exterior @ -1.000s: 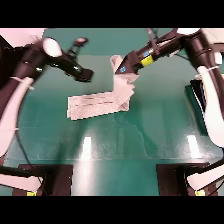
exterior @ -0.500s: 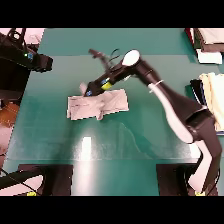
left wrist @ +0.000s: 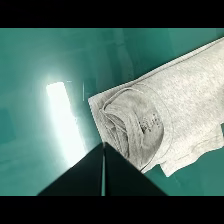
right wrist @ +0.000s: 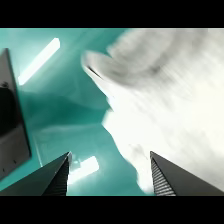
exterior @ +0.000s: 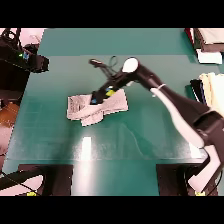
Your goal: Fold the shirts.
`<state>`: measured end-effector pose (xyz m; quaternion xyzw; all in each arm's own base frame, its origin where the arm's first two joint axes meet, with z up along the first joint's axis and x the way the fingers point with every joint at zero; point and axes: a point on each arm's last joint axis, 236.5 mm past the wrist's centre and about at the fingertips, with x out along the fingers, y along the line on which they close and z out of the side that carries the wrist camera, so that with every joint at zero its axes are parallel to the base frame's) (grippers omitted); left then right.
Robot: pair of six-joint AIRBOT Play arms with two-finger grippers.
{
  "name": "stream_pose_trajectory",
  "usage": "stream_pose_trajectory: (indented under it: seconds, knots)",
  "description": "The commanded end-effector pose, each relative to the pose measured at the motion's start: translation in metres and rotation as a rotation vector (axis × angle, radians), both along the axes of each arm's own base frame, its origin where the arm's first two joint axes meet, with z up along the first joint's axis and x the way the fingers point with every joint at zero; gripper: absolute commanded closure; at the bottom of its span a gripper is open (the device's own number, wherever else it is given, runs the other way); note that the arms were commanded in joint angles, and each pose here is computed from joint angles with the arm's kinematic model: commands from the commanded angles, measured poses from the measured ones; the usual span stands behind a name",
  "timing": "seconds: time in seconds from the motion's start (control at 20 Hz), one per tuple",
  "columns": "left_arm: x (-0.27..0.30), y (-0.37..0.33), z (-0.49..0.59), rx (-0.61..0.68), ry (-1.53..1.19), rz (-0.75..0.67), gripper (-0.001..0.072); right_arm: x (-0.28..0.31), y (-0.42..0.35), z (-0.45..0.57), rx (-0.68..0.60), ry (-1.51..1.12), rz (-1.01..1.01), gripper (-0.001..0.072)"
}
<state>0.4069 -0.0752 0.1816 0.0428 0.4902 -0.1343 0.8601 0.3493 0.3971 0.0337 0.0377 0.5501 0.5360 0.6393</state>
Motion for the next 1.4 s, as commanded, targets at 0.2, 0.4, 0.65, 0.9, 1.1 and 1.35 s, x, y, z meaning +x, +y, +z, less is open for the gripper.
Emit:
stream_pose_trajectory:
  seconds: [0.2,0.4,0.65,0.9,1.1,1.35]
  knots:
    - [0.009,-0.001,0.005,-0.010,-0.043,0.004,0.0685,0.035,-0.170,-0.046,-0.113,0.178,-0.445,0.0156]
    - [0.013,-0.012,0.000,-0.054,-0.044,-0.007,0.0685,0.038,-0.163,-0.069,-0.035,0.319,-0.514,0.0126]
    - [0.006,-0.012,-0.026,-0.053,0.024,-0.008,0.0685,0.055,-0.107,-0.091,0.028,0.360,-0.509,0.0127]
    - [-0.002,-0.012,-0.033,-0.049,0.062,-0.014,0.0685,0.059,-0.042,-0.089,0.119,0.387,-0.448,0.0337]
    - [-0.005,-0.012,-0.035,-0.047,0.075,-0.015,0.0685,0.062,-0.024,-0.069,0.157,0.272,-0.354,0.0699]
    - [-0.006,-0.013,-0.035,-0.049,0.081,-0.017,0.0685,0.112,-0.088,-0.007,0.231,0.164,-0.457,0.0701]
